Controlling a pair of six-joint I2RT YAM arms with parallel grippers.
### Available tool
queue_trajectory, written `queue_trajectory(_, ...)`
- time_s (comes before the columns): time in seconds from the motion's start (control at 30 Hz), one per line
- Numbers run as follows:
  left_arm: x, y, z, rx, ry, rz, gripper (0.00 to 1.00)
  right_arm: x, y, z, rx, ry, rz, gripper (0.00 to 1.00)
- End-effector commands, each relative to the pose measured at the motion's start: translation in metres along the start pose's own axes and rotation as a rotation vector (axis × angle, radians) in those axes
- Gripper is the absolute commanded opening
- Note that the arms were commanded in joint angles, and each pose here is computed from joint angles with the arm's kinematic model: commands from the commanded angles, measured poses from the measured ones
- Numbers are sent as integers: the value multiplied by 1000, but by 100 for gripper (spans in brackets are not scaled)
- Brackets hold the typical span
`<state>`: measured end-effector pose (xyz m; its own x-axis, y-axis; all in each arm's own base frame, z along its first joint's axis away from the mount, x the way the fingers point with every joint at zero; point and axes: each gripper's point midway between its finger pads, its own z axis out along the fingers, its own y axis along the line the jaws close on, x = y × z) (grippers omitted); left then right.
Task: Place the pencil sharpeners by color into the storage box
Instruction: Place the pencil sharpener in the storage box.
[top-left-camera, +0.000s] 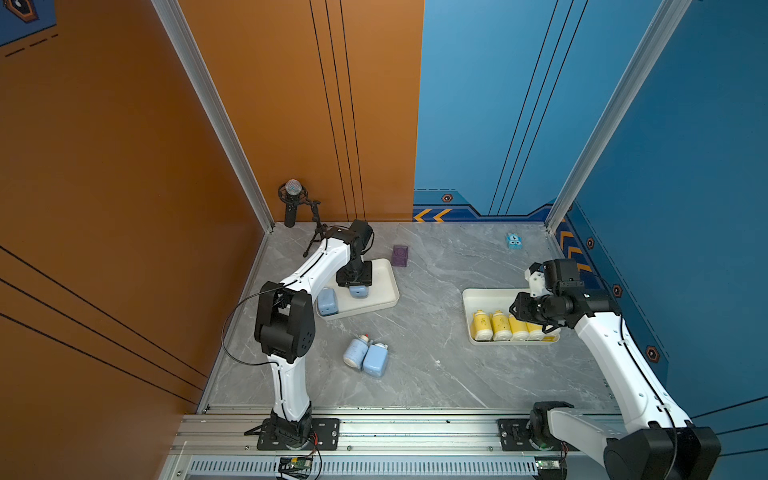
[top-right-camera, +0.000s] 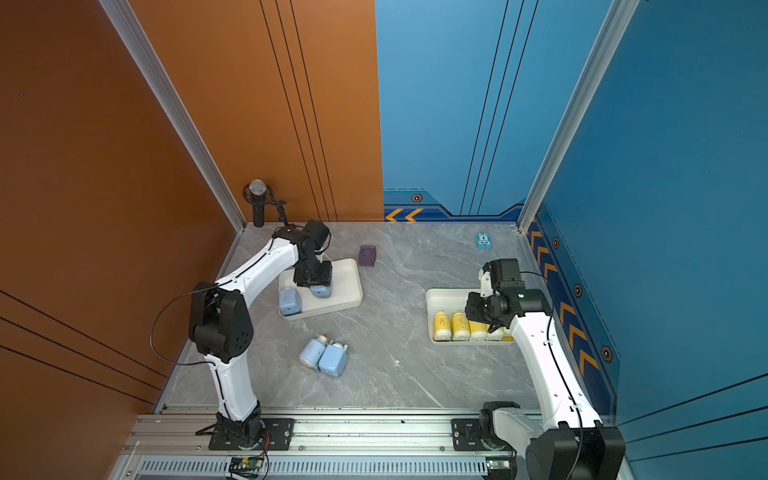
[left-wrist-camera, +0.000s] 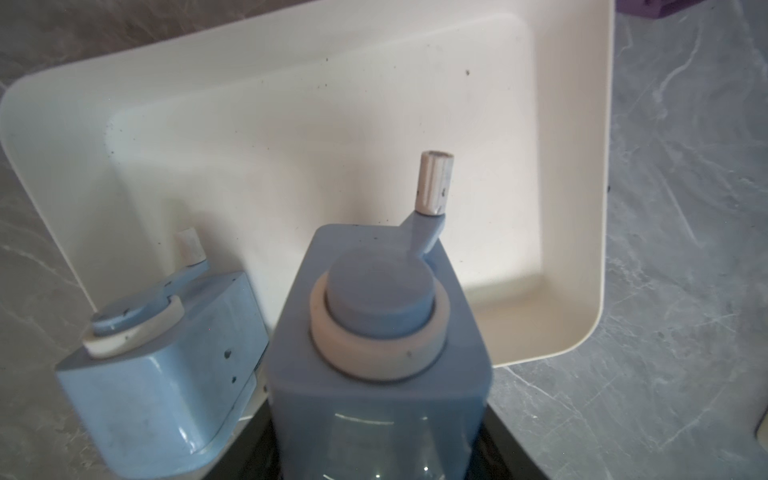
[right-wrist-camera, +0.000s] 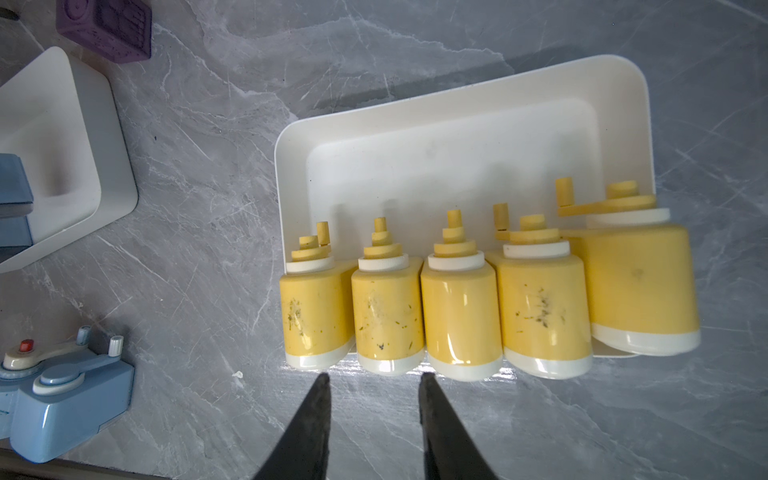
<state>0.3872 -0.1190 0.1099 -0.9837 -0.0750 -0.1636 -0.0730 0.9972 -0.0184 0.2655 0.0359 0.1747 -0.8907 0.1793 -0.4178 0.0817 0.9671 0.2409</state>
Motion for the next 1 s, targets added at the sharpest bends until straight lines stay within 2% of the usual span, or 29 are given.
queue_trajectory(0.0,9,23,-12,-59,-12,-60,46,2,1,-1,-14,10,-3,37)
queue_trajectory(0.3,20,37,0,-81,32,-134,46,2,4,3,-30,16,-3,37)
queue_trajectory(0.97,33,48,23,-91,113,-163,46,4,5,3,-36,11,0,37)
